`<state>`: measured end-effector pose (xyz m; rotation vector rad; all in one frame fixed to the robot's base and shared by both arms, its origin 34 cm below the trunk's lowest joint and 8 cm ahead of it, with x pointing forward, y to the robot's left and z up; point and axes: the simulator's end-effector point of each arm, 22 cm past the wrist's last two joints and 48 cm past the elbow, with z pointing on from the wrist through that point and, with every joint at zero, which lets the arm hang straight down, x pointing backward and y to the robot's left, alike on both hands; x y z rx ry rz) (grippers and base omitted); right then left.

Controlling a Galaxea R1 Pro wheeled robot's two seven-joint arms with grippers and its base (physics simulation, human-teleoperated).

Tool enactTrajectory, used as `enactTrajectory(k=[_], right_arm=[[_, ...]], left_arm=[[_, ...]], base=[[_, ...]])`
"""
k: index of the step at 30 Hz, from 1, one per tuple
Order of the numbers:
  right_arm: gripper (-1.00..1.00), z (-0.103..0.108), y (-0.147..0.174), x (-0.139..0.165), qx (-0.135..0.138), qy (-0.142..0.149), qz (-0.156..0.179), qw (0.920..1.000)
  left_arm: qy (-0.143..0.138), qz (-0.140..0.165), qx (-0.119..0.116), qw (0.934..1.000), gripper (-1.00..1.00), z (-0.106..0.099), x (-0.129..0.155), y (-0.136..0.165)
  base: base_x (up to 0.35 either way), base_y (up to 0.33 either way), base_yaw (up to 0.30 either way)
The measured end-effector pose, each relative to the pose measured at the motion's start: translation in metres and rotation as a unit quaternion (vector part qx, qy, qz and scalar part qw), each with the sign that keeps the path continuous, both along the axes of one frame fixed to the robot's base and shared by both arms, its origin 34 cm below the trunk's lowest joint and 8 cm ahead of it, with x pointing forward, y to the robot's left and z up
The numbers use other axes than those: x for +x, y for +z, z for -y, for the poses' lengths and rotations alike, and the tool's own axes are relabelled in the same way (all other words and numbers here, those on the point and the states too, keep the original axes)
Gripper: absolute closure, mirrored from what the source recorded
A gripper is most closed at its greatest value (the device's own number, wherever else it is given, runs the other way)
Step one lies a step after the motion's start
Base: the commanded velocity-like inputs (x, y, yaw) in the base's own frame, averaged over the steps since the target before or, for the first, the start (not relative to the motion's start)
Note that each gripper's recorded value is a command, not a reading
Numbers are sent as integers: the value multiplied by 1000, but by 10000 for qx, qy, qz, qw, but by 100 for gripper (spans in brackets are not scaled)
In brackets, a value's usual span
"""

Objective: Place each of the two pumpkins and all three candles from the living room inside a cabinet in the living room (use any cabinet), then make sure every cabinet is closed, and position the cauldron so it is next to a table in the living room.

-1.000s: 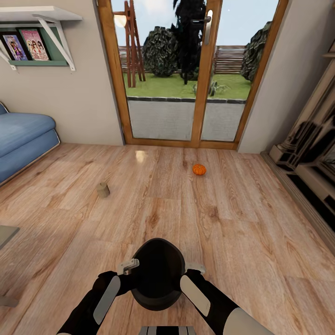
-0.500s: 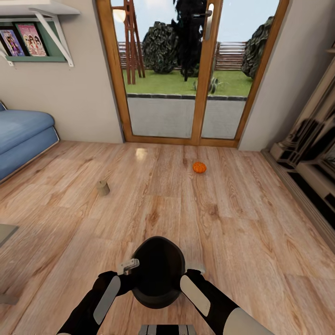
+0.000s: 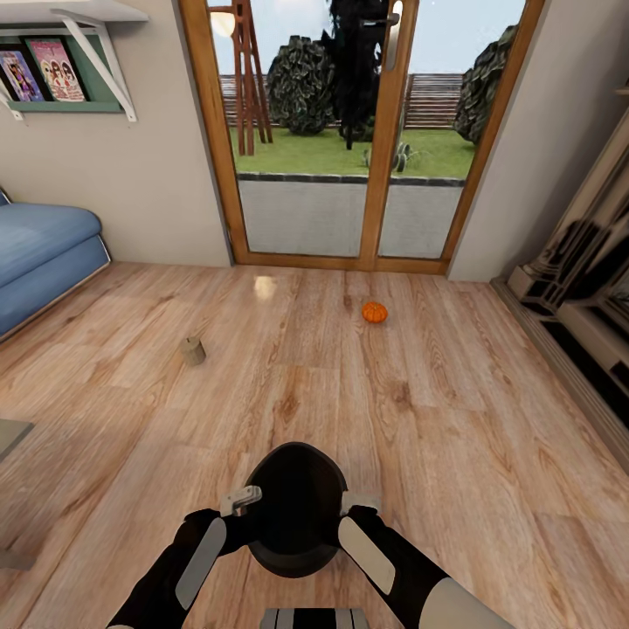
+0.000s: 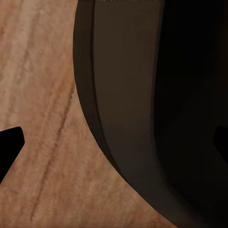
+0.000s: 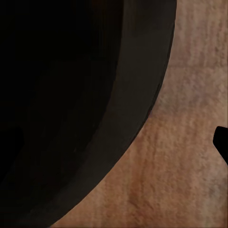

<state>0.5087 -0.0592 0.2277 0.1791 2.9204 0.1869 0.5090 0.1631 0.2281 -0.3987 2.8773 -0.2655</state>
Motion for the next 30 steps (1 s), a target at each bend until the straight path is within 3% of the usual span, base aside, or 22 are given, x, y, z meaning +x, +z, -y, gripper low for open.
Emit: enactTrajectory(k=[30], right_arm=[[-100,-4,-3,-2,92,35,-19,9999]], left_arm=[[0,-41,-7,10000,-100,1,-2,-4]], base=[[0,0,0]])
